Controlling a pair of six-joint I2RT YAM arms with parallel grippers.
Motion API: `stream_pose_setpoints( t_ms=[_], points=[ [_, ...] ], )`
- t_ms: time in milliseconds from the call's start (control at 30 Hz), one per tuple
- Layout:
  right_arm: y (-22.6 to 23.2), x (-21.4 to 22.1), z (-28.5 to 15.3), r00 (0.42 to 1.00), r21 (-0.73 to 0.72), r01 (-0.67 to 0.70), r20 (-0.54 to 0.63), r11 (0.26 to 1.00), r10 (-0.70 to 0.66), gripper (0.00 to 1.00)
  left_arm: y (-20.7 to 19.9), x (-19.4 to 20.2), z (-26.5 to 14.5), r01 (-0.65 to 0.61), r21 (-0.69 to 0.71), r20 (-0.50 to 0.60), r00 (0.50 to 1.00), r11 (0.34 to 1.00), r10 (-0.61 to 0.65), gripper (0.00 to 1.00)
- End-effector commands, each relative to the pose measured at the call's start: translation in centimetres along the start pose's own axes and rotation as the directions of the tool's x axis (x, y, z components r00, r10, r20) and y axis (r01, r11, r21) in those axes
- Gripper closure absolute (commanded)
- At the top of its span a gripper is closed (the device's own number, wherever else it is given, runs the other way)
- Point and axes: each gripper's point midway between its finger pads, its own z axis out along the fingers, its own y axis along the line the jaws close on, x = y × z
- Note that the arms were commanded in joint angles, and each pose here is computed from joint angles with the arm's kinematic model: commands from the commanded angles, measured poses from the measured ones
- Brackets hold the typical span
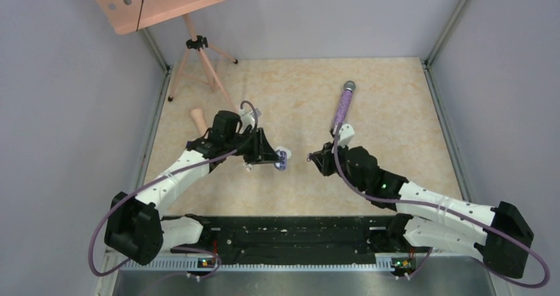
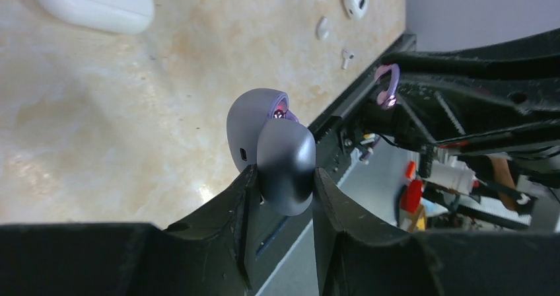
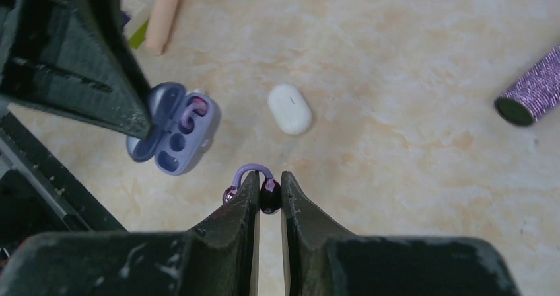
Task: Insert the wireless bluetooth earbuds into the charging case
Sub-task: Pick up the earbud from the center of the board, then place the earbud at the center of the board.
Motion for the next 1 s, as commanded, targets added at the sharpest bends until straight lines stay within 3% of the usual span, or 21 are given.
stream_pose_setpoints(
  t_ms=[0, 133, 267, 333, 467, 567, 633, 700, 867, 967],
  points=[
    [4.0, -4.1, -1.3, 0.949, -0.169, 0.154, 0.299, 0.973, -0.098, 1.0, -4.6, -0.3, -0.2, -0.023, 0.217, -0.082, 0.996, 0.976, 0.041, 1.0],
    [4.4, -4.9, -2.8, 0.897, -0.194, 0.217, 0.426, 0.957, -0.117, 1.0, -5.5, -0.1, 0.0, 0.032, 0.274, -0.14, 0.99, 0.961, 0.007, 1.0],
    [4.7, -5.5, -2.9, 0.898, -0.198, 0.21, 0.427, 0.958, -0.108, 1.0, -6.1, -0.5, 0.0, 0.044, 0.293, -0.146, 0.989, 0.955, 0.0, 1.0],
    [4.5, -5.8, -2.5, 0.916, -0.182, 0.146, 0.395, 0.972, -0.063, 1.0, -6.2, -1.0, 0.0, 0.032, 0.278, -0.118, 0.993, 0.96, 0.001, 1.0],
    [1.6, -4.5, -1.0, 0.966, 0.02, -0.121, 0.234, 0.993, 0.113, 1.0, -5.4, -3.3, -0.2, 0.006, 0.185, 0.058, 0.998, 0.983, -0.017, 1.0],
    [-0.2, -3.6, -0.6, 0.951, 0.197, -0.291, 0.167, 0.936, 0.26, 1.0, -4.8, -4.9, -0.9, -0.002, 0.128, 0.211, 0.977, 0.992, -0.025, 1.0],
    [-0.3, -3.0, -0.4, 0.934, 0.238, -0.354, 0.145, 0.905, 0.327, 1.0, -4.5, -5.6, -1.4, 0.011, 0.1, 0.272, 0.962, 0.995, -0.038, 1.0],
    [-1.0, -1.8, -0.3, 0.909, 0.313, -0.416, 0.125, 0.854, 0.397, 1.0, -4.0, -5.8, -1.5, 0.03, 0.075, 0.289, 0.956, 0.997, -0.05, 1.0],
    [-6.3, 3.7, -0.9, 0.882, 0.603, -0.399, 0.046, 0.69, 0.469, 1.0, -1.0, -5.0, -1.0, 0.103, -0.045, 0.281, 0.956, 0.994, -0.087, 1.0],
    [-8.8, 8.3, -1.9, 0.837, 0.685, -0.402, 0.006, 0.607, 0.548, 1.0, -0.3, -4.3, -0.7, 0.115, -0.054, 0.26, 0.961, 0.992, -0.097, 1.0]
  ],
)
